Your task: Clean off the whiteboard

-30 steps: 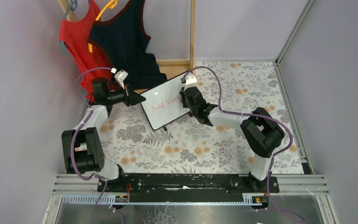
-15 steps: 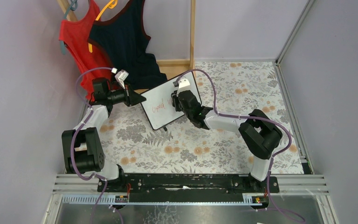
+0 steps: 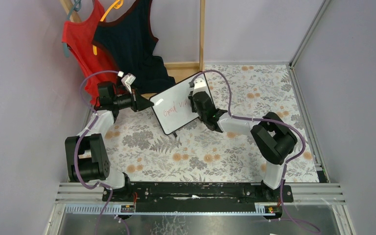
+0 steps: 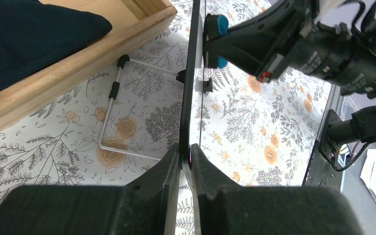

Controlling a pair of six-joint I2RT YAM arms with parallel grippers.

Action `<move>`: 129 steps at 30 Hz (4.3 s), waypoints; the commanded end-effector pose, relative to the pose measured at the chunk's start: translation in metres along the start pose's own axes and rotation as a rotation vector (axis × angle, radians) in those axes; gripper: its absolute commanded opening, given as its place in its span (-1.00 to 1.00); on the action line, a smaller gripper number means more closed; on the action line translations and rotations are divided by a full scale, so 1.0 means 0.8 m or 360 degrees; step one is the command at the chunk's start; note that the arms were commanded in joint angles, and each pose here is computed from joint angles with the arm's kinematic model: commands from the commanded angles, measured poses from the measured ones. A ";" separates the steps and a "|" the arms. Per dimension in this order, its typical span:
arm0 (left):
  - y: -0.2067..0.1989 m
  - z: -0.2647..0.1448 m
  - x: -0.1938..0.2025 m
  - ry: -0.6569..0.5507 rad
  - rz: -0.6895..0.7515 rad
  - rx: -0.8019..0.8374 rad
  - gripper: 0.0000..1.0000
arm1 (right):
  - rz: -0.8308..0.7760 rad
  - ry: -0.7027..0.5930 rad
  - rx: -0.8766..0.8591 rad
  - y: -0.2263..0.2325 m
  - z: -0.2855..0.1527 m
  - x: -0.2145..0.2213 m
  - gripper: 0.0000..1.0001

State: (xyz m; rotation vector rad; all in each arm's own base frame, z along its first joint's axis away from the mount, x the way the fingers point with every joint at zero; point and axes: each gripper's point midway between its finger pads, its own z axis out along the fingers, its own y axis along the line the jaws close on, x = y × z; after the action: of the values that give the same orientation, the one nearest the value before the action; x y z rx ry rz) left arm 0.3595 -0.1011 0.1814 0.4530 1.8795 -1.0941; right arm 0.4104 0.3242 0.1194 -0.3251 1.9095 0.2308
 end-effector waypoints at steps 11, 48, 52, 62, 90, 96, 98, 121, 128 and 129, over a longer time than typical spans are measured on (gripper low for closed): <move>-0.004 -0.004 -0.012 -0.0014 0.0079 -0.0017 -0.81 | 0.0050 -0.0007 0.0274 -0.107 0.010 0.002 -1.00; -0.004 -0.006 -0.012 -0.0014 0.0099 -0.0035 -1.00 | 0.0214 -0.0172 -0.0445 0.078 -0.027 -0.057 -1.00; -0.004 -0.006 -0.011 -0.0014 0.0097 -0.0036 -1.00 | 0.0191 -0.0165 -0.0382 0.071 -0.021 -0.055 -1.00; -0.004 -0.007 -0.011 -0.0007 0.0106 -0.0039 -1.00 | 0.0027 -0.0145 -0.0113 0.029 -0.002 -0.052 -1.00; -0.004 -0.007 -0.011 -0.0003 0.0093 -0.0037 -1.00 | 0.0112 -0.0047 -0.0280 0.068 0.000 -0.022 -1.00; -0.006 -0.007 -0.011 -0.0003 0.0098 -0.0031 -1.00 | 0.0121 -0.0085 -0.0398 0.120 -0.018 -0.029 -1.00; -0.006 -0.006 -0.011 -0.0002 0.0094 -0.0029 -1.00 | 0.0126 -0.0096 -0.0432 0.131 -0.023 -0.032 -1.00; -0.007 -0.008 -0.011 -0.0005 0.0099 -0.0035 -1.00 | -0.0005 -0.0034 -0.0023 0.020 -0.010 0.002 -1.00; -0.007 -0.008 -0.012 -0.0003 0.0107 -0.0039 -1.00 | 0.0014 -0.0021 0.0107 -0.039 -0.010 0.006 -1.00; -0.007 -0.008 -0.011 -0.0002 0.0103 -0.0036 -1.00 | 0.0008 -0.0018 0.0120 -0.044 -0.011 0.006 -1.00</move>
State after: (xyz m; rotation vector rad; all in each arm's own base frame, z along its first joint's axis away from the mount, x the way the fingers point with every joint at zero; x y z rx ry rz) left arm 0.3531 -0.1003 0.1804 0.4381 1.9077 -1.0924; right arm 0.3961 0.3249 0.1031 -0.3453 1.9283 0.2739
